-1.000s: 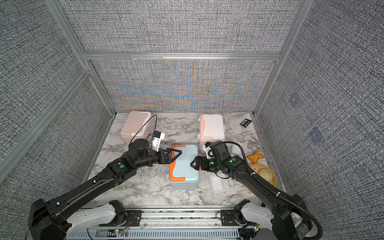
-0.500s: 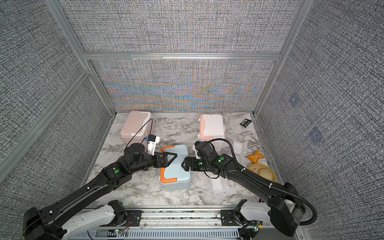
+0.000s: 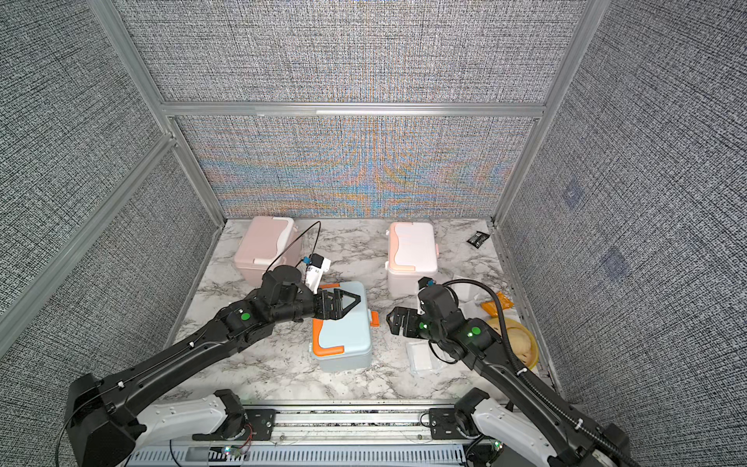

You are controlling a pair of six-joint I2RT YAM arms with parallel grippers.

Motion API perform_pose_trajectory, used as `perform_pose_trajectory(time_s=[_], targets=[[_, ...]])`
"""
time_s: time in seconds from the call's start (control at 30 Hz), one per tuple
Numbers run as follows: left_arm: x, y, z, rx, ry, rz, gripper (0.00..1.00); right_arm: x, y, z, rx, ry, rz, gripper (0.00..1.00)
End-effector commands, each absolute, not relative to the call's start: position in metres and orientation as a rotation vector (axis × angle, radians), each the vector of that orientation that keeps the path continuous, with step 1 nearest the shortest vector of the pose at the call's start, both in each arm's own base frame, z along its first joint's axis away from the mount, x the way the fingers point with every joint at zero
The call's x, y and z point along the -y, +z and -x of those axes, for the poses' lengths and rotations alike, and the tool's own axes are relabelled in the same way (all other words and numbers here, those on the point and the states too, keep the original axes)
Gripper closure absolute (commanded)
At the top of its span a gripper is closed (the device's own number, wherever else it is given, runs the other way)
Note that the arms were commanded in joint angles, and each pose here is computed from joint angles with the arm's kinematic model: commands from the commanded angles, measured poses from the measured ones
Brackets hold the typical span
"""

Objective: Open first aid kits and take out gauze
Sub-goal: Move the first aid kit to the center of the board, then fasten the fastener of the first aid kit.

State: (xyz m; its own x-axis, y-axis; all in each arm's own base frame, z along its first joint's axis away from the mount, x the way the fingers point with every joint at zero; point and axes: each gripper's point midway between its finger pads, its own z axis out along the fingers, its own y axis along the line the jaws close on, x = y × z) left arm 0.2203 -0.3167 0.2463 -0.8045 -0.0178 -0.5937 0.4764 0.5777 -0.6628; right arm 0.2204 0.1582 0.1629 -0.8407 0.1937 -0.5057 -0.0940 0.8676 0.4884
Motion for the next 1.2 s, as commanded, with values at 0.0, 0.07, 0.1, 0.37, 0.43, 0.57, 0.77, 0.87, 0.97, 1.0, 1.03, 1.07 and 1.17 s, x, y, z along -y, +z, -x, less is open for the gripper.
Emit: perform_pose_trajectory(time_s=[0.0, 0.07, 0.1, 0.37, 0.43, 0.57, 0.77, 0.87, 0.97, 1.0, 1.03, 1.07, 1.17], targets=[[0.329, 0.243, -0.22, -2.268, -1.149, -0.428, 0.0, -0.164, 0.168, -0.229, -2.381, 0.85, -0.084, 0.01], [0.338, 0.241, -0.219, -2.28, -1.142, -0.455, 0.0, -0.167, 0.166, -0.235, -2.326, 0.94, -0.081, 0.03], [0.342, 0.239, -0.219, -2.287, -1.137, -0.466, 0.0, -0.169, 0.163, -0.237, -2.312, 0.986, -0.09, 0.04], [0.352, 0.215, -0.225, -2.358, -1.066, -0.486, 0.0, -0.2, 0.162, -0.254, -2.23, 1.357, -0.028, 0.08], [0.348, 0.209, -0.226, -2.374, -1.036, -0.479, 0.0, -0.205, 0.157, -0.258, -2.23, 1.404, -0.038, 0.09], [0.338, 0.201, -0.223, -2.401, -0.997, -0.467, 0.0, -0.219, 0.154, -0.263, -2.196, 1.529, -0.028, 0.09], [0.325, 0.202, -0.22, -2.372, -0.968, -0.45, 0.0, -0.255, 0.151, -0.257, -2.202, 1.668, 0.034, 0.01], [0.319, 0.204, -0.221, -2.366, -0.949, -0.444, 0.0, -0.267, 0.152, -0.253, -2.195, 1.709, 0.054, 0.01], [0.316, 0.204, -0.221, -2.365, -0.949, -0.441, 0.0, -0.276, 0.155, -0.247, -2.189, 1.739, 0.067, 0.01], [0.315, 0.204, -0.221, -2.365, -0.95, -0.441, 0.0, -0.279, 0.157, -0.244, -2.187, 1.747, 0.071, 0.01], [0.314, 0.204, -0.221, -2.364, -0.95, -0.439, 0.0, -0.281, 0.158, -0.242, -2.186, 1.75, 0.075, 0.01], [0.313, 0.204, -0.221, -2.364, -0.952, -0.436, 0.0, -0.282, 0.161, -0.24, -2.185, 1.751, 0.076, 0.01], [0.313, 0.201, -0.22, -2.369, -0.96, -0.431, 0.0, -0.28, 0.167, -0.234, -2.188, 1.731, 0.08, 0.01]])
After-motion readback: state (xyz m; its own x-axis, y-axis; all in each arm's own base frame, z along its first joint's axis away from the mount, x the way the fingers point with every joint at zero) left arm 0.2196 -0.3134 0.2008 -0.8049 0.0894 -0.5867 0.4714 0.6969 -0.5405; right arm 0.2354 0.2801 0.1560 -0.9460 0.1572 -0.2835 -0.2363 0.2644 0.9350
